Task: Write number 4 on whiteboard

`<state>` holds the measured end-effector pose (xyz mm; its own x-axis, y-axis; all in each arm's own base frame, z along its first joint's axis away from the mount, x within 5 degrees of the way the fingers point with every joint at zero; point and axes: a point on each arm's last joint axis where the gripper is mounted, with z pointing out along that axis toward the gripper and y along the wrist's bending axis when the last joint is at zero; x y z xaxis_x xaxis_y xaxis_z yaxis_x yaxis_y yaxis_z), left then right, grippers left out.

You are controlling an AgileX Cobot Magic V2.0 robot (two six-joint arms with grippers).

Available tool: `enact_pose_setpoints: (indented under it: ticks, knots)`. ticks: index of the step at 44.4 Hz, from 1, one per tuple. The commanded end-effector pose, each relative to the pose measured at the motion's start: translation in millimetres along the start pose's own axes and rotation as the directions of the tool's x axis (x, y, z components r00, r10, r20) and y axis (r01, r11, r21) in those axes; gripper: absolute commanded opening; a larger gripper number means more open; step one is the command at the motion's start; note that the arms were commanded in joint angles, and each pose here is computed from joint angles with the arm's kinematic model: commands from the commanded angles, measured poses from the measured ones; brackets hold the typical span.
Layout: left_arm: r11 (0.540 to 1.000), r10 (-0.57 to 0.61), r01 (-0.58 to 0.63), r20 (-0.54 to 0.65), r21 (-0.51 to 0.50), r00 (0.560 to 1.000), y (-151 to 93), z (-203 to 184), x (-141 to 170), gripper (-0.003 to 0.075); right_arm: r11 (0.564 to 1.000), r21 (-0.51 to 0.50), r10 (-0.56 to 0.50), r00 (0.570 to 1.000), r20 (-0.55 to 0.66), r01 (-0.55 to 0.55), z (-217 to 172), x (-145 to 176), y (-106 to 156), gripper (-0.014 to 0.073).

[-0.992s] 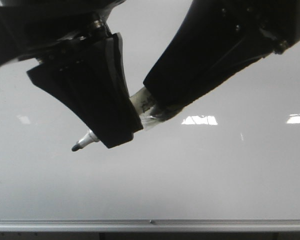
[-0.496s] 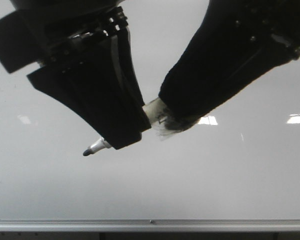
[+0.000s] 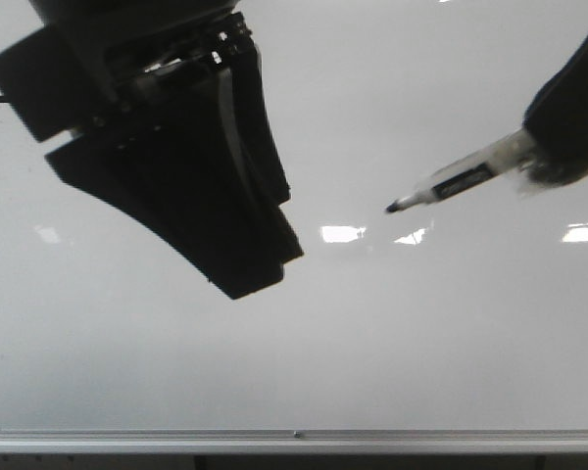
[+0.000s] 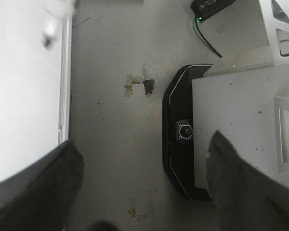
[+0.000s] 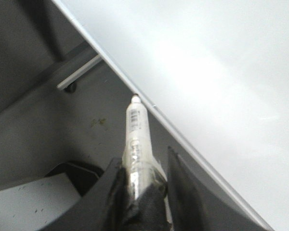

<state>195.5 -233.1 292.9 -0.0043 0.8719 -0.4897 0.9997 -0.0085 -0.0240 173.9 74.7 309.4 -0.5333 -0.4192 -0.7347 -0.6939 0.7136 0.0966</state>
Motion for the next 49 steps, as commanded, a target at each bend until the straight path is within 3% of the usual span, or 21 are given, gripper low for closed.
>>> enact_pose_setpoints:
  ticks: [1, 6, 9, 16, 24, 36, 49]
  knots:
    - [0.999, 0.01, -0.007, 0.085, -0.034, 0.996, -6, -19, -12, 0.0275, 0.994, 0.088, 0.054, 0.993, 0.108, -0.064, -19, -8, -9, -0.0105]
    - [0.999, 0.01, -0.007, 0.085, -0.034, 0.996, -6, -19, -12, 0.0059, 0.989, 0.128, 0.063, 0.989, 0.134, -0.08, -22, -8, -14, -0.0105]
    - [0.999, 0.01, -0.007, 0.085, -0.034, 0.996, -6, -19, -12, -0.0019, 0.987, 0.139, 0.061, 0.988, 0.145, -0.082, -23, -9, -15, -0.0105]
    - [0.999, 0.01, -0.007, 0.089, -0.038, 0.996, -5, -19, -13, -0.002, 0.983, 0.137, 0.092, 0.975, 0.202, -0.121, -23, -14, -16, -0.0105]
    - [0.999, 0.01, -0.007, 0.089, -0.038, 0.996, -5, -19, -13, -0.002, 0.96, 0.212, 0.103, 0.933, 0.344, -0.184, -30, -38, -31, -0.0105]
    - [0.999, 0.01, -0.007, 0.089, -0.038, 0.996, -5, -19, -13, -0.002, 0.949, 0.245, 0.096, 0.924, 0.37, -0.197, -11, -91, -74, -0.0105]
    - [0.999, 0.01, -0.007, 0.089, -0.038, 0.996, -5, -19, -13, -0.002, 0.929, 0.288, 0.111, 0.918, 0.381, -0.232, 11, -103, -101, -0.0105]
